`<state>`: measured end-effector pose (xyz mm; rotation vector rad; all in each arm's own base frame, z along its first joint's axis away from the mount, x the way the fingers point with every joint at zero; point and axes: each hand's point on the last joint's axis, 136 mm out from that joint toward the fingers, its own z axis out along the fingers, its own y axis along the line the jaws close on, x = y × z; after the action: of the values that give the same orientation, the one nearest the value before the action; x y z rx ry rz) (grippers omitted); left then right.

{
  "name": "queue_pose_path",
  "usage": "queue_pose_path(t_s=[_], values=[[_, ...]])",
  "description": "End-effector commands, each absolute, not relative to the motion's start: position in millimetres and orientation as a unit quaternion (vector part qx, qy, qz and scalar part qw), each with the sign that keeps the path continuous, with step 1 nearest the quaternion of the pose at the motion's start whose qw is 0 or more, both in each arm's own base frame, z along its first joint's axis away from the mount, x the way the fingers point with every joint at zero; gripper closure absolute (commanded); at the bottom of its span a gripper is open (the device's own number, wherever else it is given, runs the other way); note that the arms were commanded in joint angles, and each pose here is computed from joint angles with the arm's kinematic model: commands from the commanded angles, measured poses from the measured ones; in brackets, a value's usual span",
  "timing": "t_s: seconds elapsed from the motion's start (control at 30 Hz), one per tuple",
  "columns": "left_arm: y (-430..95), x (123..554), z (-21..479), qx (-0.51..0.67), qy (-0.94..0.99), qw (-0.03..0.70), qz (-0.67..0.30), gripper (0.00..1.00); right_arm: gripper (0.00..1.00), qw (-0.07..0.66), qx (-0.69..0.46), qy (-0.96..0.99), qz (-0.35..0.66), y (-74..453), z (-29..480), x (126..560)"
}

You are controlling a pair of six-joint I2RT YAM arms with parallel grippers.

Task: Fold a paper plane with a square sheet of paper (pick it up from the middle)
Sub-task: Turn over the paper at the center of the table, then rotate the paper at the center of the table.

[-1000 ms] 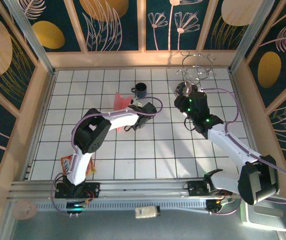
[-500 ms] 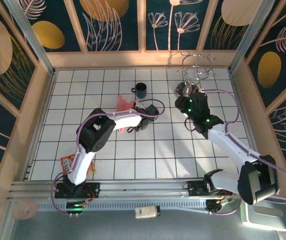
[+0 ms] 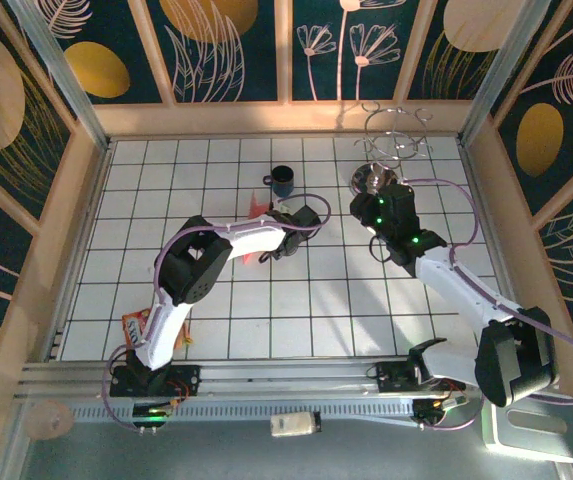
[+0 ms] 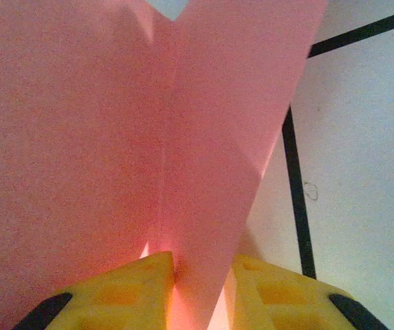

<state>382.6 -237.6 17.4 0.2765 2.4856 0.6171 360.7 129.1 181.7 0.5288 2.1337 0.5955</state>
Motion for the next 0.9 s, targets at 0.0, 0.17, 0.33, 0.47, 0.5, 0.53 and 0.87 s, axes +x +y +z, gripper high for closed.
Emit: queue_pose_path(t_s=[0.0, 0.17, 0.33, 0.47, 0.5, 0.53, 0.87], values=[[-255, 377, 11, 0.091, 0.942, 0.264, 0.186, 0.70, 0.48, 0.418, 0.223, 0.846, 0.245, 128, 179, 364], [-268, 377, 25, 0.081, 0.949, 0.268, 0.143, 0.63, 0.48, 0.417, 0.223, 0.846, 0.245, 128, 179, 365], [-296, 365, 39, 0.067, 0.964, 0.255, 0.038, 0.54, 0.48, 0.421, 0.232, 0.843, 0.241, 124, 180, 364], [-323, 343, 50, 0.059, 0.968, 0.231, -0.074, 0.49, 0.48, 0.422, 0.238, 0.841, 0.239, 119, 179, 364], [-330, 337, 53, 0.059, 0.968, 0.221, -0.105, 0.49, 0.48, 0.421, 0.239, 0.842, 0.239, 119, 178, 364], [-340, 329, 56, 0.063, 0.966, 0.208, -0.144, 0.48, 0.47, 0.421, 0.238, 0.842, 0.240, 120, 177, 364], [-335, 328, 105, 0.039, 0.930, 0.217, -0.296, 0.40, 0.42, 0.405, 0.211, 0.848, 0.270, 137, 171, 366]])
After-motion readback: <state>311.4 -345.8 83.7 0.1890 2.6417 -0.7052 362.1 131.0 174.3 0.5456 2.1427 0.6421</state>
